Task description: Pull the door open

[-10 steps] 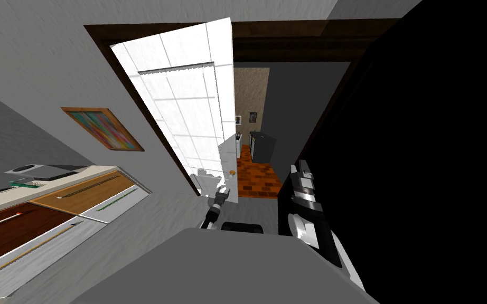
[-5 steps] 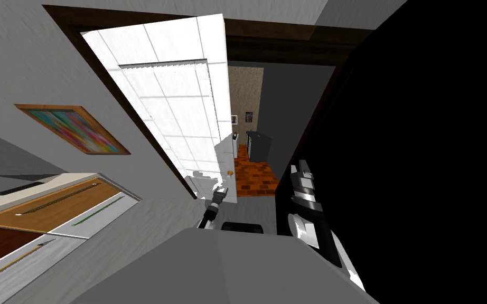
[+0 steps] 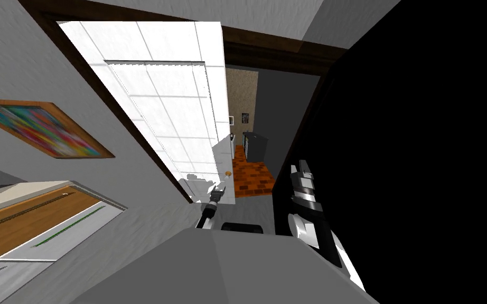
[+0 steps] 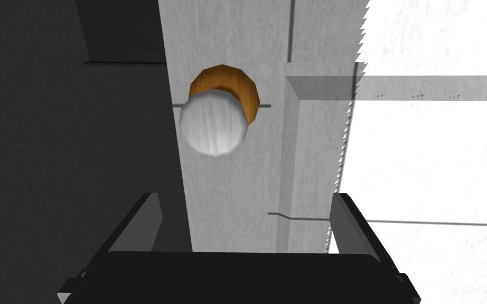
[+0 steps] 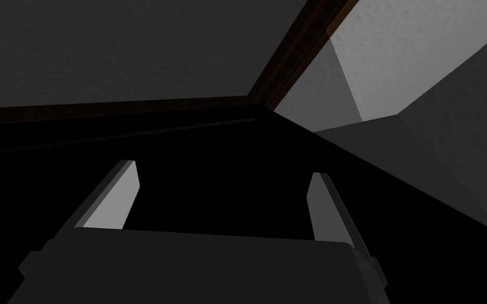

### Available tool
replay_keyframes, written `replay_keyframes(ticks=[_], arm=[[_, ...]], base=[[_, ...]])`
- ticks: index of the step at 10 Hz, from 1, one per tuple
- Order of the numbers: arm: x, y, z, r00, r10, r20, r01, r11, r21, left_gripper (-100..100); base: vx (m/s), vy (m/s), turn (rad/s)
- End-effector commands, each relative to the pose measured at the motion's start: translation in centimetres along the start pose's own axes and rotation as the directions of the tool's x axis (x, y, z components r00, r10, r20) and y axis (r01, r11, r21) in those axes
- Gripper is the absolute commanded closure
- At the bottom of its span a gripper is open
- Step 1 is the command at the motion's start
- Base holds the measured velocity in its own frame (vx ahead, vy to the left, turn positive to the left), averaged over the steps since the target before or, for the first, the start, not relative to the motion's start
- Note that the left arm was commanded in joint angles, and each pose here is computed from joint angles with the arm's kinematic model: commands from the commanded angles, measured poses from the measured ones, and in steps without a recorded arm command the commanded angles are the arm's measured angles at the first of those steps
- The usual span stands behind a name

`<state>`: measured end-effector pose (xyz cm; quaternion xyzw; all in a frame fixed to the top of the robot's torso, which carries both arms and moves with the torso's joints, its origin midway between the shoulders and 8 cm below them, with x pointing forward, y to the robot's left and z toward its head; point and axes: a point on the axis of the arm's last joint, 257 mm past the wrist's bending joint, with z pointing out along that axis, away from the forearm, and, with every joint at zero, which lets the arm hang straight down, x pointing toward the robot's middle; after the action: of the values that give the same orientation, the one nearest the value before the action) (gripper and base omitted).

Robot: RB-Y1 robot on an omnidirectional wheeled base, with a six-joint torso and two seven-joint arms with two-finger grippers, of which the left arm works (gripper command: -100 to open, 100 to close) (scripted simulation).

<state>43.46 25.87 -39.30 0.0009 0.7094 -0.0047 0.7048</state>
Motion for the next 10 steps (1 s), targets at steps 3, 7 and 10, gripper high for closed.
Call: replay_keyframes(ticks=[3,7,10], arm=[[-0.15,0.86,0.42,0.9999,-0.011,0.003,0.011,0.9993,-0.035,-100],[-0.1,0.89,0.44,0.9999,-0.014,0.003,0.015,0.9989,-0.044,-100],[-0.1,0.89,0.44,0.9999,-0.014,0.003,0.015,0.9989,-0.044,100]], base=[[0.192,-0.02,-0.059],[0.174,-0.049,-0.026],[-0.023,0.01,-0.007]])
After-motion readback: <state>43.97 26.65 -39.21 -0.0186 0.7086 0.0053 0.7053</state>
